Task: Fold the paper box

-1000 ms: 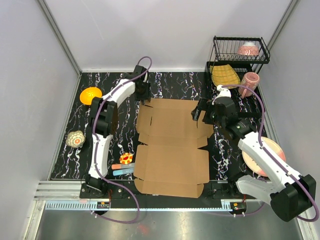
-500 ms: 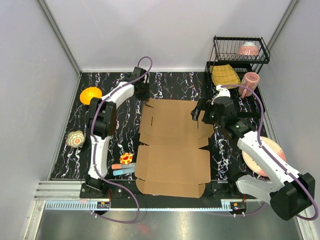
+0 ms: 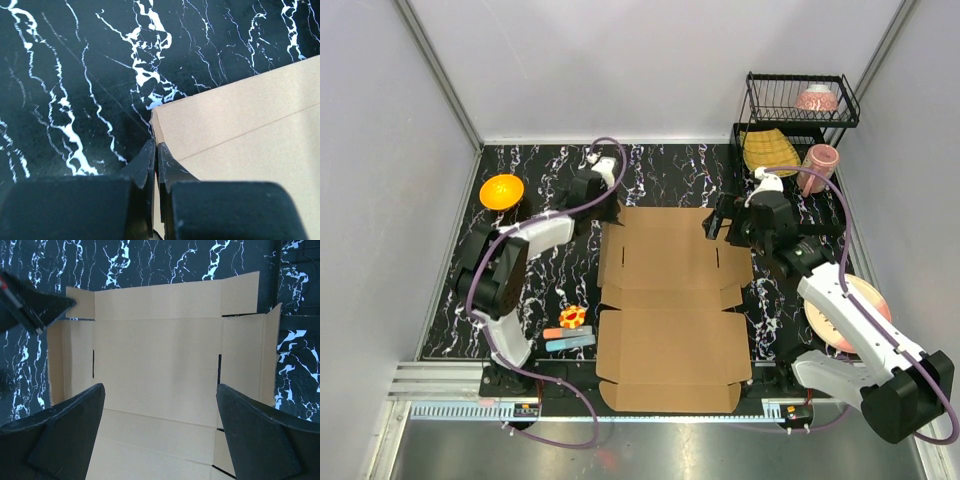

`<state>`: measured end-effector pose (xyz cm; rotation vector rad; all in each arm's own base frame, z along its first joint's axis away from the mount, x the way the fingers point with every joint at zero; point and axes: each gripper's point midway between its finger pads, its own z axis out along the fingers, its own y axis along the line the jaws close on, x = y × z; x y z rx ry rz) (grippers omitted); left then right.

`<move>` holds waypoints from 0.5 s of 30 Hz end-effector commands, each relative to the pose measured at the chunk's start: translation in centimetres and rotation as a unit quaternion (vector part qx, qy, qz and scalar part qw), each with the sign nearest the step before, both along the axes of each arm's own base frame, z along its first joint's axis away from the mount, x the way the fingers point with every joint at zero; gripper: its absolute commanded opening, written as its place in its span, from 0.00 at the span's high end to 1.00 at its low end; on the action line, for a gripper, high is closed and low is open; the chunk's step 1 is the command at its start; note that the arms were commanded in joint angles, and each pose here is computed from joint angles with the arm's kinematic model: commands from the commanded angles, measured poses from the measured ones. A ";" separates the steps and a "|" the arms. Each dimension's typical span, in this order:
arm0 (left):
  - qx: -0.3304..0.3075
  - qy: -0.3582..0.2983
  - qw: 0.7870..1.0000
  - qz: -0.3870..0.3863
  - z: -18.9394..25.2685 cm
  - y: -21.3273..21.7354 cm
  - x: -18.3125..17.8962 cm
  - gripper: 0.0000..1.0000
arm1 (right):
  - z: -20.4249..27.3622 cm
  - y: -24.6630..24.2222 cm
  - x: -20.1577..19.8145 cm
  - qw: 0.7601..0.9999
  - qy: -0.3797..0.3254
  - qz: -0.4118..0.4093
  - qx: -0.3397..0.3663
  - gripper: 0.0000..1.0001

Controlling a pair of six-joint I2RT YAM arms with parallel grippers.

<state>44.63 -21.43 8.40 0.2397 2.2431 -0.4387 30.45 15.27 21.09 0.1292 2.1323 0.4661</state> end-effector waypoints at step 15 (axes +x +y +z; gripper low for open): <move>-0.027 -0.403 0.914 0.028 15.0 0.2 -1.1 0.99 | 5.5 2.2 2.2 0.997 -0.059 0.040 0.019 0.07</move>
